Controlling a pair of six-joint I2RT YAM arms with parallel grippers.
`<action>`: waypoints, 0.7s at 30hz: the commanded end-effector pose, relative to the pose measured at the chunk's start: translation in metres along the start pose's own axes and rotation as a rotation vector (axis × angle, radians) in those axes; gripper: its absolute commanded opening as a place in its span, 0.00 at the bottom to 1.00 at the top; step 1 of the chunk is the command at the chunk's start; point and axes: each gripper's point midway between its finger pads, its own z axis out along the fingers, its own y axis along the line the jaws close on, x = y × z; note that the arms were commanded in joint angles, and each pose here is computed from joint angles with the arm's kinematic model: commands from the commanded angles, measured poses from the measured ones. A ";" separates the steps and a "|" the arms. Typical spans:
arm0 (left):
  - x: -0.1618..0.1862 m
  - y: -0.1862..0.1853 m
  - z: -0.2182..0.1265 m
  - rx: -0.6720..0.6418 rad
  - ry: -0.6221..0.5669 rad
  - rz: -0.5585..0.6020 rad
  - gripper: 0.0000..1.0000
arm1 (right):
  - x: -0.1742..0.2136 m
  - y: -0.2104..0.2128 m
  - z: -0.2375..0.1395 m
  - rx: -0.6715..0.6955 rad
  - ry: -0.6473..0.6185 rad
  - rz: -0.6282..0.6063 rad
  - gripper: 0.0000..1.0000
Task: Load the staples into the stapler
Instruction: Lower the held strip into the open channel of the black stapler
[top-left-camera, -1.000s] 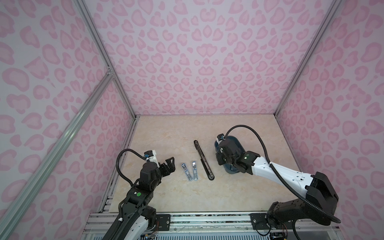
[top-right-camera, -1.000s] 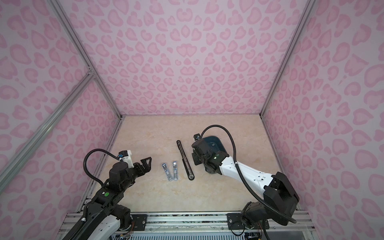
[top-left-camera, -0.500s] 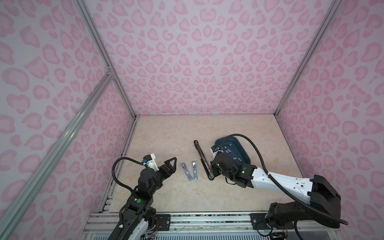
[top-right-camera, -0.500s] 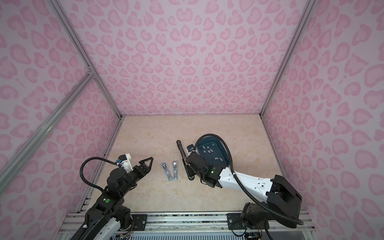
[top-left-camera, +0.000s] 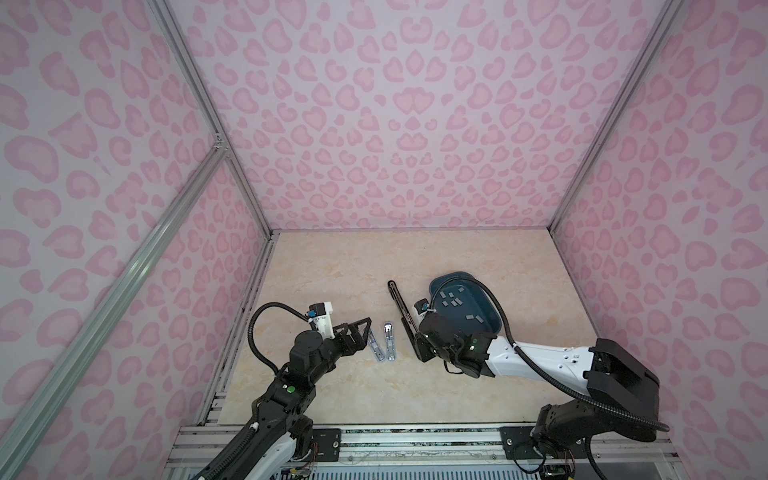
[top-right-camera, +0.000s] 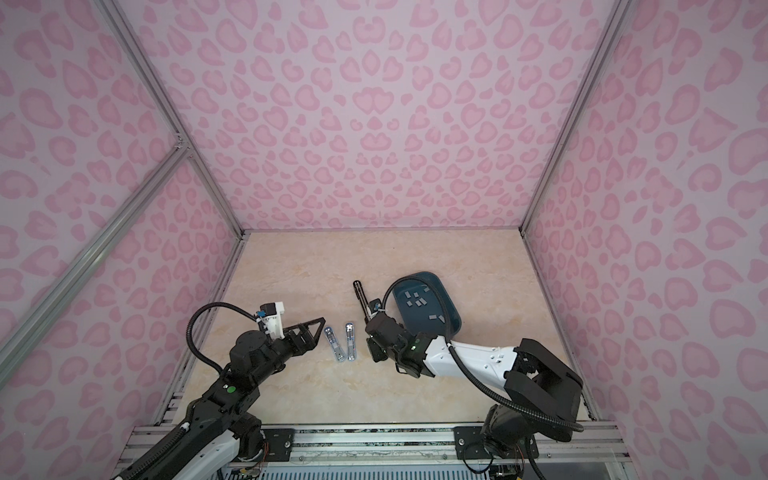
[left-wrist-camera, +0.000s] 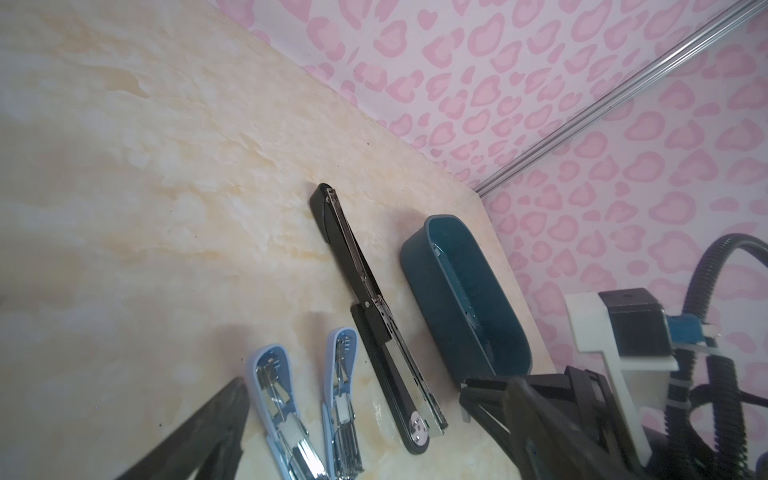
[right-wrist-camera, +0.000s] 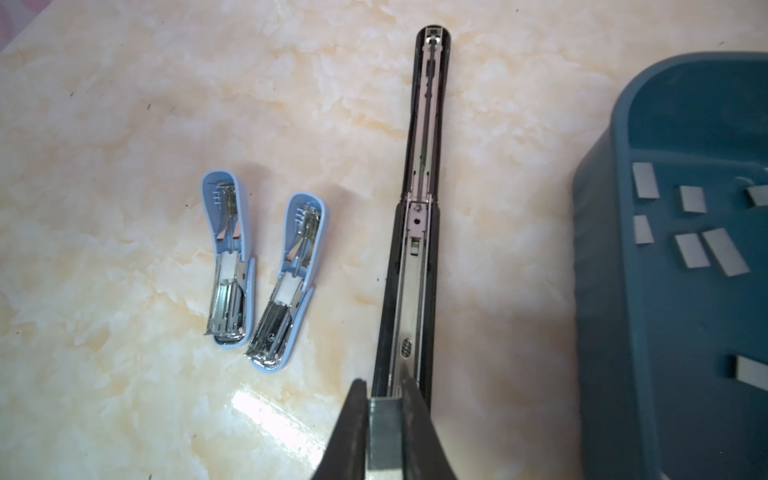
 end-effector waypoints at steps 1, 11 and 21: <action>-0.011 -0.018 0.001 0.072 -0.030 0.045 0.97 | -0.010 -0.004 -0.002 0.019 -0.042 0.009 0.16; -0.002 -0.016 0.009 0.073 -0.011 0.066 0.97 | 0.004 -0.002 0.011 0.013 0.012 0.018 0.15; -0.003 -0.017 0.009 0.069 -0.019 0.073 0.97 | 0.008 -0.008 0.012 0.041 0.017 0.024 0.15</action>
